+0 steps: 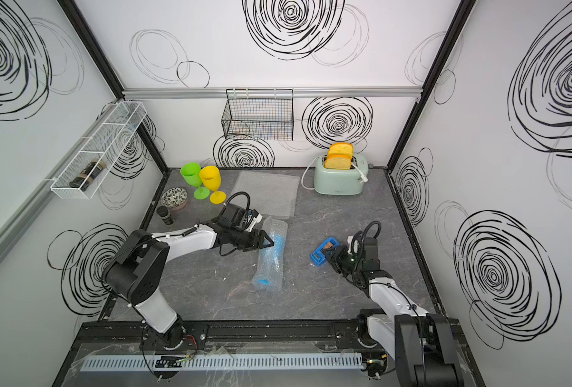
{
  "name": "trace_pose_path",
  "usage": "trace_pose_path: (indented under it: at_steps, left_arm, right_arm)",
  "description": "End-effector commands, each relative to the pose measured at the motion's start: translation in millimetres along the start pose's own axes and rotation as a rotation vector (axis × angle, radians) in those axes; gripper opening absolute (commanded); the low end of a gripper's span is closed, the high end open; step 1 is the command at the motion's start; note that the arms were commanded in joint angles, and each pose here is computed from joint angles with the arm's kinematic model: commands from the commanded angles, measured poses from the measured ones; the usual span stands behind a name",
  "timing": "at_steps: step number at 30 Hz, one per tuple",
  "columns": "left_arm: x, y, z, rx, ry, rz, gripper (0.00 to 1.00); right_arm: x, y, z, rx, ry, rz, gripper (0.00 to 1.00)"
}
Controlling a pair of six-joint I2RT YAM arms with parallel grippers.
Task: Wrap wine glasses in bubble wrap
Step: Tear off the tape using the Tape Cutter.
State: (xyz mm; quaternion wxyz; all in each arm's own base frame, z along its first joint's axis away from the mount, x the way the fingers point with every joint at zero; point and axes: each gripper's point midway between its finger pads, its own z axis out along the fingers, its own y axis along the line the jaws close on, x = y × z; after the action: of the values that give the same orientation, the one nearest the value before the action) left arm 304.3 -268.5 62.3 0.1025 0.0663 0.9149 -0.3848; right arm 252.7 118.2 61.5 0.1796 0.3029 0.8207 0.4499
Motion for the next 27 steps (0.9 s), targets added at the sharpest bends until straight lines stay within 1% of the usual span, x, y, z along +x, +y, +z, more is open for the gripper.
trace_pose_path:
  at_steps: [1,12,17,20,21,27]
  left_arm:
    - [15.5,27.5,8.9,-0.111,0.036,-0.043,0.71]
    - [15.3,26.2,7.3,-0.107,0.033,-0.040,0.72]
    - [15.2,27.0,8.3,-0.111,0.034,-0.040,0.72]
    - [16.6,28.0,9.5,-0.111,0.036,-0.042,0.72]
    - [16.6,28.1,10.1,-0.110,0.036,-0.041,0.71]
    - [17.6,28.6,8.9,-0.113,0.033,-0.039,0.72]
  right_arm:
    - [1.7,4.5,3.9,-0.041,0.007,0.018,0.32]
    - [4.5,0.2,17.4,-0.043,0.029,0.058,0.27]
    - [3.9,-6.2,20.6,-0.030,0.012,0.070,0.26]
    - [4.5,-7.7,21.4,-0.035,0.009,0.066,0.23]
    - [2.7,-7.8,21.3,-0.035,0.003,0.066,0.21]
    - [-9.3,6.1,17.9,-0.081,-0.036,0.050,0.00]
